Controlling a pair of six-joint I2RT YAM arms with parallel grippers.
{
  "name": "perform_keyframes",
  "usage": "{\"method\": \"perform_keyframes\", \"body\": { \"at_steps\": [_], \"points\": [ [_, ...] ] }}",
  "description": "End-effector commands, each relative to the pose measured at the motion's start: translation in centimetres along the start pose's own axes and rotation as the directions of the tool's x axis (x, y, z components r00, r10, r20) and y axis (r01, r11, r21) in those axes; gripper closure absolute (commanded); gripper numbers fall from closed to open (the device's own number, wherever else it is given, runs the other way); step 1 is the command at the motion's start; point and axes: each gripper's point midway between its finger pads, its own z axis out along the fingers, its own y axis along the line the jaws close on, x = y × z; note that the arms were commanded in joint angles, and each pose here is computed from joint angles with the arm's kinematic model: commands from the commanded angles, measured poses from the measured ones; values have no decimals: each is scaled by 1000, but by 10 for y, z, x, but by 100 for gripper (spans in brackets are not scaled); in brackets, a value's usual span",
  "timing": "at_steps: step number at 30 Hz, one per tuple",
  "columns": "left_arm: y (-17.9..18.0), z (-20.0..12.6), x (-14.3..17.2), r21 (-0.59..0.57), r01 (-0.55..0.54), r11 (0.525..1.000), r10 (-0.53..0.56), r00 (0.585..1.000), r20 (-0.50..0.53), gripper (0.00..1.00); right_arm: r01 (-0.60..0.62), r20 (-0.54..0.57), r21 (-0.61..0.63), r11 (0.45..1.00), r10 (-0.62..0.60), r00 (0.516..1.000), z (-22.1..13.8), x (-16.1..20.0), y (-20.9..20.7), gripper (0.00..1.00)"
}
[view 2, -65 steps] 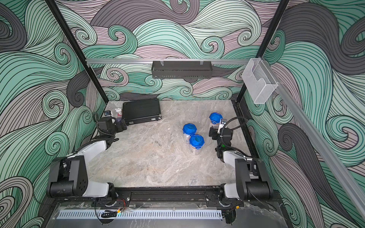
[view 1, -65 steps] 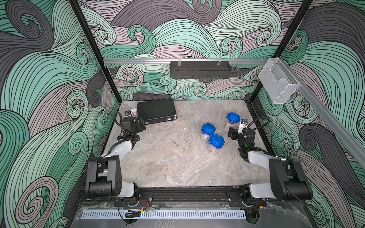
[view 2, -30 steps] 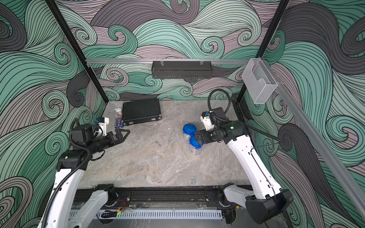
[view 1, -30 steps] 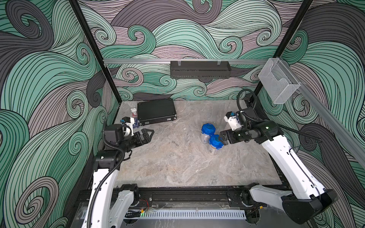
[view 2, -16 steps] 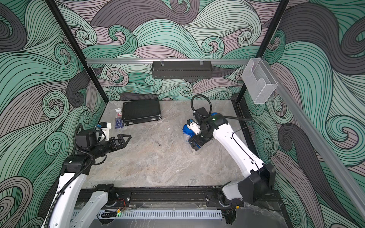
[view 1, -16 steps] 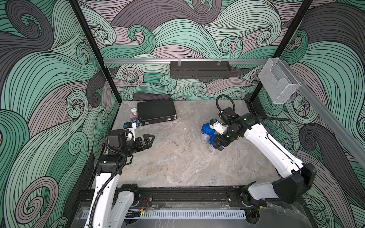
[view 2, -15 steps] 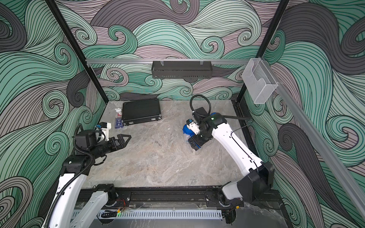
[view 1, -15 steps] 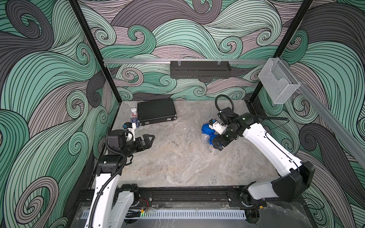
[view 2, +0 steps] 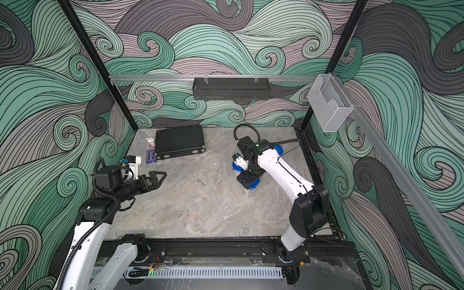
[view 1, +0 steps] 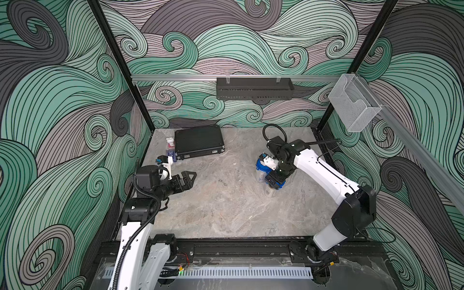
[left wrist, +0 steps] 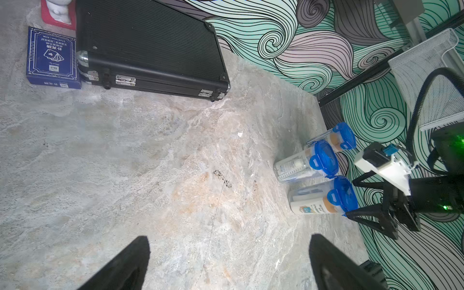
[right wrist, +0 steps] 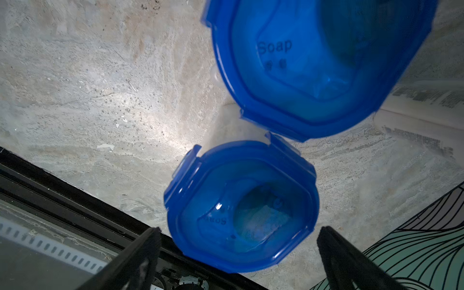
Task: Take out toiletry kits
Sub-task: Pick up the container from the center of the board.
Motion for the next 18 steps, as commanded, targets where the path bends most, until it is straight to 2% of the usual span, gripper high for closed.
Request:
{"method": "perform_keyframes", "body": {
  "at_steps": [1, 18],
  "points": [
    [-5, 0, 0, 21, -25, 999, 25, 1000, 2, 1, 14, 12, 21, 1000, -15, 1000, -1, -5, -3, 1],
    [-2, 1, 2, 11, -21, 1000, 21, 1000, -5, 1, 56, -5, 18, 998, -55, 998, 23, -11, 0, 1]
  ]
}}
